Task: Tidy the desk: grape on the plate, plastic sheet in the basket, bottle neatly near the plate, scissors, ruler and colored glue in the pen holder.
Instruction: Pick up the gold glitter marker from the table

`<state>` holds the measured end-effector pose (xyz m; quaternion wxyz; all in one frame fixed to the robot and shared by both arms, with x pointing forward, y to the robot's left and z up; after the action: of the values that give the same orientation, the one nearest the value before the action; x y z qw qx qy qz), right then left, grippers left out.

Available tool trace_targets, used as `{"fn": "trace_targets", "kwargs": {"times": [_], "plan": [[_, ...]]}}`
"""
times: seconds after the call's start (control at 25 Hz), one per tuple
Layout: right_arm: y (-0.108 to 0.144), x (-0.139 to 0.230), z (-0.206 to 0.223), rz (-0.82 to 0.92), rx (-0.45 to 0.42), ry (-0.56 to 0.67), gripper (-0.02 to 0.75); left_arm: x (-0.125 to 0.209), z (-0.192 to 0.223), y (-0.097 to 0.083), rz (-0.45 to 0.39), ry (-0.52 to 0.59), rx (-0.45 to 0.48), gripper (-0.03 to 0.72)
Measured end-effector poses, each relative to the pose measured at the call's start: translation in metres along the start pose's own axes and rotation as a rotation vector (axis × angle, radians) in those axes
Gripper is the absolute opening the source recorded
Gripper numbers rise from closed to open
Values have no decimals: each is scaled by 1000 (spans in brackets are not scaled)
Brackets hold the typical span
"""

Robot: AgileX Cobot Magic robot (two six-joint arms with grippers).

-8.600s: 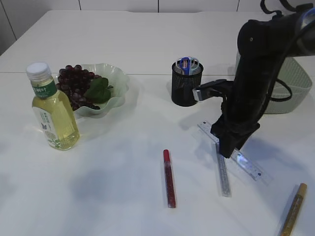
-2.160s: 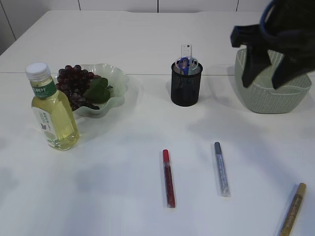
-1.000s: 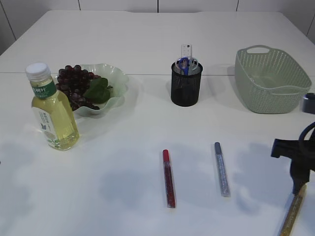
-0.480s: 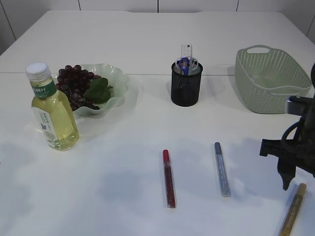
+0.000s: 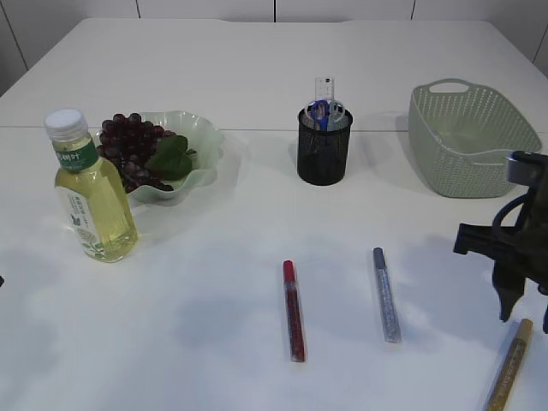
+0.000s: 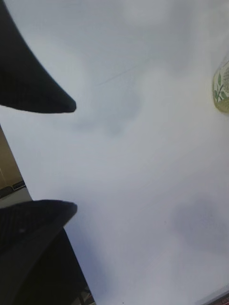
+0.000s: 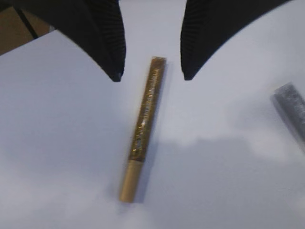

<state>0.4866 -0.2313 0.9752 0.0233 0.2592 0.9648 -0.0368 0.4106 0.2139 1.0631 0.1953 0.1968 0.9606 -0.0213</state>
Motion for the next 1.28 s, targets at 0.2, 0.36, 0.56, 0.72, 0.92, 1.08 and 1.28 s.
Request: {"fn": "trace_targets", "kwargs": {"times": [0.2,0.36,0.56,0.72,0.92,1.08,1.28], "plan": [[-30,-14,1,92,87,52,295,0,0,0,-2,-4,4,425],[-45,-18,-2,86,116,76,249,-2,0,-1,-5,-15,11,425],[-43,-16,3,11,55,87,235,-3,0,-2,-10,-26,18,425],[-44,-2,26,-2,9,111,233,-3,0,-3,-22,-31,33,425],[-39,12,46,60,-114,129,233,-5,0,-4,-27,-47,42,425],[-33,6,46,79,-177,65,232,-5,0,-4,-27,-47,42,425],[-31,3,46,81,-193,38,230,-5,0,-4,-27,-47,42,425]]}}
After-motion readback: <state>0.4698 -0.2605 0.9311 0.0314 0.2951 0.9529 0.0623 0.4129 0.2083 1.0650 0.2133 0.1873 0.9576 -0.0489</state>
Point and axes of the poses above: a point on each arm's last joint axis where the gripper is mounted, z pointing out along that axis toward the gripper, y along the wrist's bending axis when the last joint is at zero, x = y × z, the point moved 1 cm from there along z, pointing out along that axis toward the gripper, and after that the axes turned 2 degrees about z, right-handed, at the moved point
